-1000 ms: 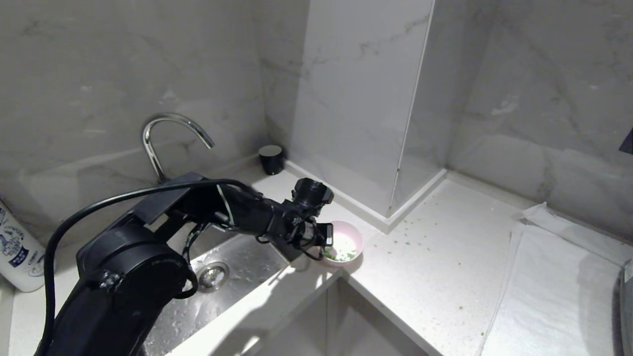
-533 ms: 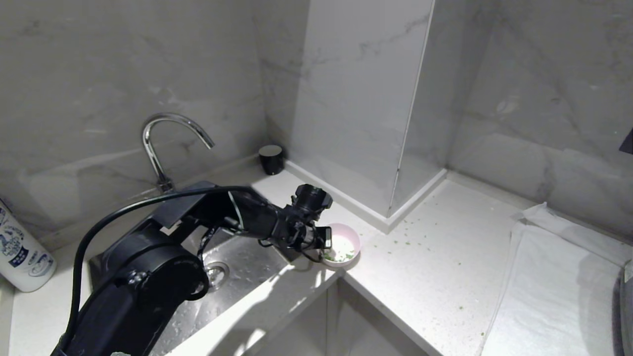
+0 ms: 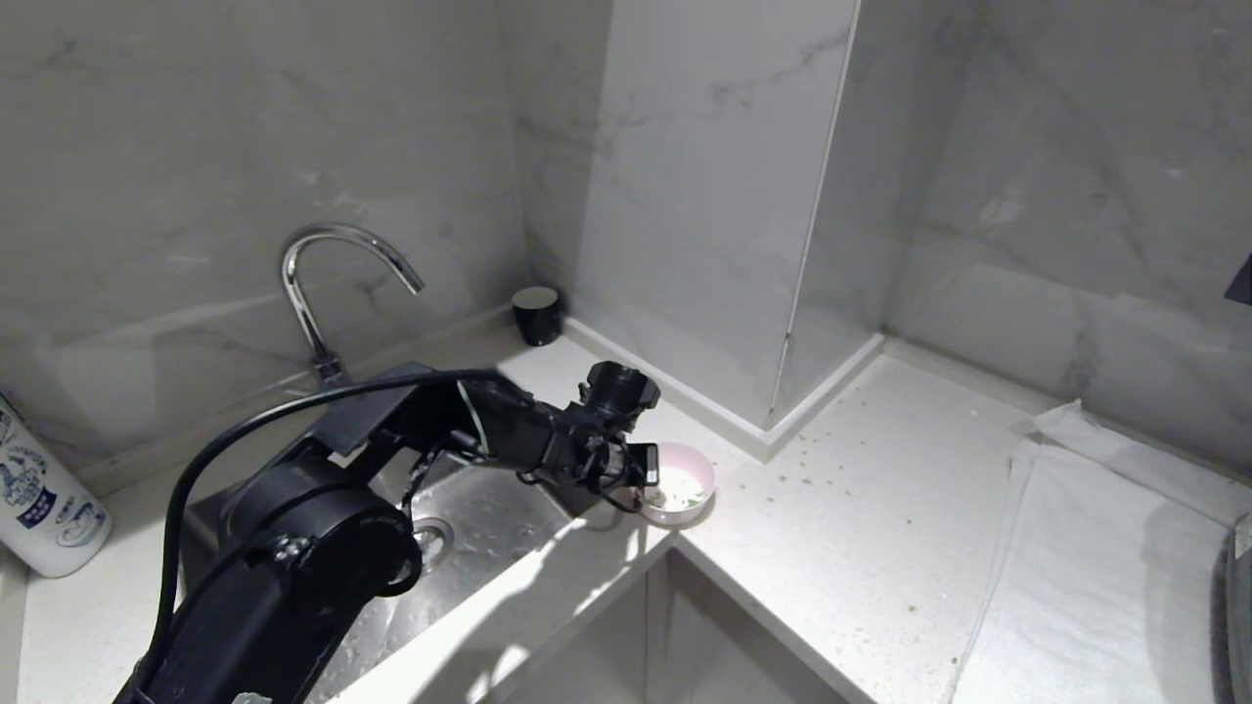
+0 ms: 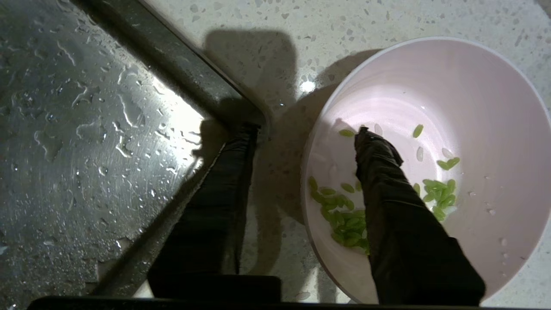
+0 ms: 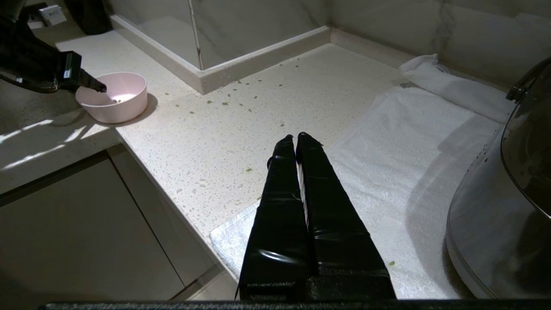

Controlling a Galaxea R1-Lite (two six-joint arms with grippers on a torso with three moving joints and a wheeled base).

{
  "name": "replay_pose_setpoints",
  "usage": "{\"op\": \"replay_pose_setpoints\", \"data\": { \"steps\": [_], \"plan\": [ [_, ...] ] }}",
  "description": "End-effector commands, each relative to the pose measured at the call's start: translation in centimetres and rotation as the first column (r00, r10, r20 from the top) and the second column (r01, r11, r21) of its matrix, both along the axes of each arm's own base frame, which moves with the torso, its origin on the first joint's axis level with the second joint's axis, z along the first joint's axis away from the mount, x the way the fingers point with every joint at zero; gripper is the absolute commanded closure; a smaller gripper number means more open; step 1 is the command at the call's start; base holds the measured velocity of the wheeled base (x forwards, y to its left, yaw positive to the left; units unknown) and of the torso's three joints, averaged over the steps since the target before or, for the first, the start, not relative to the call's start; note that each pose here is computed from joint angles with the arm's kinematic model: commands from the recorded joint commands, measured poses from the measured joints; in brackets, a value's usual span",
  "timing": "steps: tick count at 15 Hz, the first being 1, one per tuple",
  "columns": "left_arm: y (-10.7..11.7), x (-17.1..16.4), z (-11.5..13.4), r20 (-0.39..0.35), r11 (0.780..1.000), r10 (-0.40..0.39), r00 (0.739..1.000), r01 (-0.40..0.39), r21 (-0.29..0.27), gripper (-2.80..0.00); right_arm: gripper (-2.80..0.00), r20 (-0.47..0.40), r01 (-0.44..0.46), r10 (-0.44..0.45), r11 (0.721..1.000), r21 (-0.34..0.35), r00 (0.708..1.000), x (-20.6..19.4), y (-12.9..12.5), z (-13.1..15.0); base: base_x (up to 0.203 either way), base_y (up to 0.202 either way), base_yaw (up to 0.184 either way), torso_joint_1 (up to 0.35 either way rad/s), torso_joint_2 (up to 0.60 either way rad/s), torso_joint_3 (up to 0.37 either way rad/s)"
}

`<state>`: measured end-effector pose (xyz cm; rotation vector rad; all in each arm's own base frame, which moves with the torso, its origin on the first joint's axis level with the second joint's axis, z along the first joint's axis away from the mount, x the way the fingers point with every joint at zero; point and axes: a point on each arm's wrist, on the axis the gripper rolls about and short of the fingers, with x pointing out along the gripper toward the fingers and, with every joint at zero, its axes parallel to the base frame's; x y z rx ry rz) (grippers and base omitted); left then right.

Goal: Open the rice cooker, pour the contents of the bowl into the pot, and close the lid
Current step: Turn on the tap

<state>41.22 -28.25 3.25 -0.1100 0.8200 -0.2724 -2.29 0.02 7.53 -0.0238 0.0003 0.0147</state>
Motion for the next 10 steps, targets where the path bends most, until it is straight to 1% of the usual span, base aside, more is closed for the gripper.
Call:
{"op": "replay_pose_setpoints", "data": {
  "steps": [1,2,3,5,7,8,10],
  "plan": [
    [0.0,0.0,0.5,0.008,1.0,0.007,1.0,-0.007,-0.012,-2.8,0.0,-0.004,-0.001,0.001,1.0,-0.001,1.0,0.0,0.0,0.0,0.0,0.0,0.0,0.0,0.0,0.0],
    [0.1,-0.1,1.1,0.012,1.0,0.013,1.0,-0.013,-0.022,-2.8,0.0,-0.003,-0.001,0.001,1.0,-0.001,1.0,0.0,0.0,0.0,0.0,0.0,0.0,0.0,0.0,0.0],
    [0.3,-0.4,2.3,0.021,0.999,0.019,1.0,-0.018,-0.035,-2.8,0.0,-0.003,-0.001,0.001,1.0,-0.001,1.0,0.0,0.0,0.0,0.0,0.0,0.0,0.0,0.0,0.0],
    [1.2,-1.6,5.2,0.02,0.998,0.032,0.999,-0.031,-0.053,-2.8,0.0,-0.003,-0.001,0.001,1.0,-0.001,1.0,0.0,0.0,0.0,0.0,0.0,0.0,0.0,0.0,0.0],
    [3.1,-3.0,7.3,0.007,0.998,0.05,0.999,-0.05,-0.048,-2.8,0.0,-0.003,-0.001,0.001,1.0,-0.001,1.0,0.0,0.0,0.0,0.0,0.0,0.0,0.0,0.0,0.0],
    [4.4,-3.6,8.4,0.009,0.997,0.065,0.998,-0.065,-0.051,-2.8,0.0,-0.003,-0.001,0.001,1.0,-0.001,1.0,0.0,0.0,0.0,0.0,0.0,0.0,0.0,0.0,0.0],
    [7.0,-5.1,9.8,-0.004,0.994,0.101,0.995,-0.101,-0.043,-2.8,0.0,-0.003,-0.001,0.001,1.0,-0.001,1.0,0.0,0.0,0.0,0.0,0.0,0.0,0.0,0.0,0.0]
  ]
}}
